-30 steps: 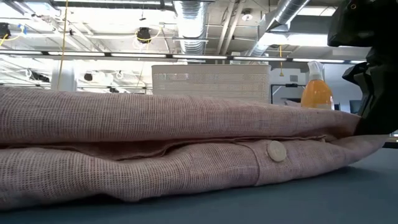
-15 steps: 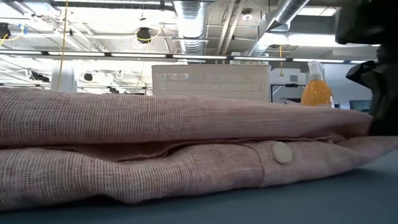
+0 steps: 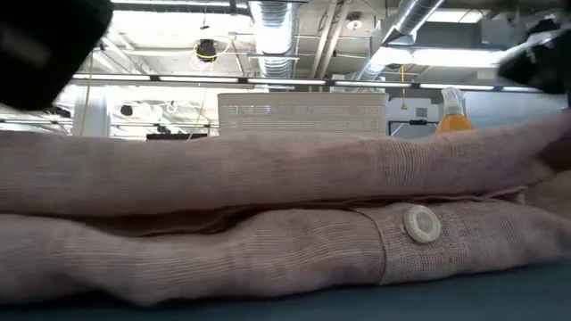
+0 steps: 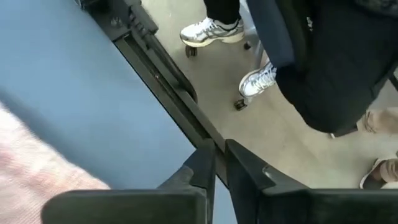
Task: Fold Laundry from Bin
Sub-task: Fold the pink shirt
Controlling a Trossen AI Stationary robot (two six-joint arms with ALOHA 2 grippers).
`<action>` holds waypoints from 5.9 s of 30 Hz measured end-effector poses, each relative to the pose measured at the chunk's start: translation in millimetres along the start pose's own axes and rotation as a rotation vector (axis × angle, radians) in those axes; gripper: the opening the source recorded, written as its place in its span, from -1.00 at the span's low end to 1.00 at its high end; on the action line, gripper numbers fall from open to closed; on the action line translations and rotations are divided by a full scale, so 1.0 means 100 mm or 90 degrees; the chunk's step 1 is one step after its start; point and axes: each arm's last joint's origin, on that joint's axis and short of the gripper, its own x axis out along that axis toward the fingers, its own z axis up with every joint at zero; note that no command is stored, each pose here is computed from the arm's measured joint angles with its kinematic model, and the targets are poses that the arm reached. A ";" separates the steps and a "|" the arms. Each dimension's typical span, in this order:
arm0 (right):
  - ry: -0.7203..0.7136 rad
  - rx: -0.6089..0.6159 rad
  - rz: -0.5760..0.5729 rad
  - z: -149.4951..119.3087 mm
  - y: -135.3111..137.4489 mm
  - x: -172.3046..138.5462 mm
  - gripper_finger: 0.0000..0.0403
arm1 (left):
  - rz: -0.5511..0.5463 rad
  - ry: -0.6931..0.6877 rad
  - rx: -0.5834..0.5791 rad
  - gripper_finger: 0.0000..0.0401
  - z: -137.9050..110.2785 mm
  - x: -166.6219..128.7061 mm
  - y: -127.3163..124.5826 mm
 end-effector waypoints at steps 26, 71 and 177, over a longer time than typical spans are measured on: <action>-0.213 0.024 0.026 -0.05 0.03 0.15 -0.88 | 0.175 -0.152 -0.131 -1.00 -0.50 -0.27 0.02; -0.337 0.095 -0.012 0.49 -1.64 0.62 -0.91 | 0.368 -0.282 -0.257 -1.00 -1.66 -1.33 0.70; -0.261 0.682 0.197 -0.54 -1.28 0.54 0.53 | 0.203 -0.236 -0.199 -0.17 -1.34 -0.54 1.14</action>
